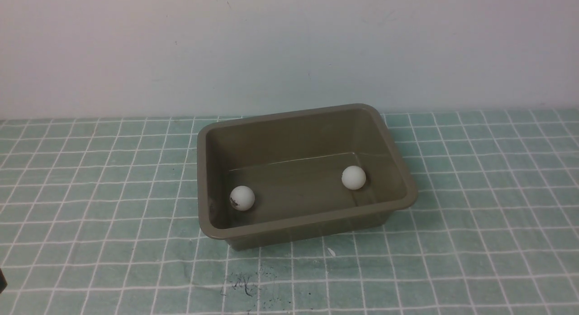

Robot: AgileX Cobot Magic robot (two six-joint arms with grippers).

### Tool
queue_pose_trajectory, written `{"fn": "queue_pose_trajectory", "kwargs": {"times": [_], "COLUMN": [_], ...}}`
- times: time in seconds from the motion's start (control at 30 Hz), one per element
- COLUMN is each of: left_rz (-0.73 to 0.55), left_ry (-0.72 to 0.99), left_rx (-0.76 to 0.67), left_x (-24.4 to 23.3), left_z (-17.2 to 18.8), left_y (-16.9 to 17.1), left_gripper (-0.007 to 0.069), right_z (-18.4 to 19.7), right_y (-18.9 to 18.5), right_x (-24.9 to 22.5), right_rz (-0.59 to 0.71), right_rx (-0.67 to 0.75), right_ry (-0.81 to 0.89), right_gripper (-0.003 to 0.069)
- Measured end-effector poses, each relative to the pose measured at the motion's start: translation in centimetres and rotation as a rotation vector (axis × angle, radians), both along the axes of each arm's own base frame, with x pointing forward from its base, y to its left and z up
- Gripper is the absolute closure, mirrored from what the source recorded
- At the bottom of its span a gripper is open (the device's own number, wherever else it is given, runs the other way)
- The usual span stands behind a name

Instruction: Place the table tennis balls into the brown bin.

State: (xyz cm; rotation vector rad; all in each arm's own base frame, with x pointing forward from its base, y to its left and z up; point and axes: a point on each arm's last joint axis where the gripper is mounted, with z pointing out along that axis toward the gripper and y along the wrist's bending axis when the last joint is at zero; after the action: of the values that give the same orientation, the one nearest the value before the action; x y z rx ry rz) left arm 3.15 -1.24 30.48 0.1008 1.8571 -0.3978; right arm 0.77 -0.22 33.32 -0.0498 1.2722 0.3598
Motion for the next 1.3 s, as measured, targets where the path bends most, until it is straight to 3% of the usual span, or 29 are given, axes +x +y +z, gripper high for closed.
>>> {"fn": "queue_pose_trajectory", "kwargs": {"times": [0.77, 1.0, 1.13, 1.3], "left_rz": [0.015, 0.181, 0.212, 0.204], "left_ry": [-0.051, -0.129, -0.065, -0.014], "left_rx": [0.051, 0.197, 0.272, 0.290], "left_x": [0.2, 1.7, 2.2, 2.1], "left_z": [-0.6, -7.9, -12.5, -13.4], "left_y": [0.2, 0.7, 0.9, 0.9], "left_gripper": [0.0630, 0.0630, 0.0630, 0.0630], "right_z": [0.0, 0.0, 0.0, 0.0], "right_y": [0.0, 0.0, 0.0, 0.0], "right_x": [0.0, 0.0, 0.0, 0.0], "right_rz": [-0.003, -0.004, -0.004, -0.004], "right_rx": [-0.003, -0.003, -0.003, -0.003], "right_ry": [-0.001, -0.001, -0.001, -0.003], "right_gripper": [0.0669, 0.0669, 0.0669, 0.0669]}}
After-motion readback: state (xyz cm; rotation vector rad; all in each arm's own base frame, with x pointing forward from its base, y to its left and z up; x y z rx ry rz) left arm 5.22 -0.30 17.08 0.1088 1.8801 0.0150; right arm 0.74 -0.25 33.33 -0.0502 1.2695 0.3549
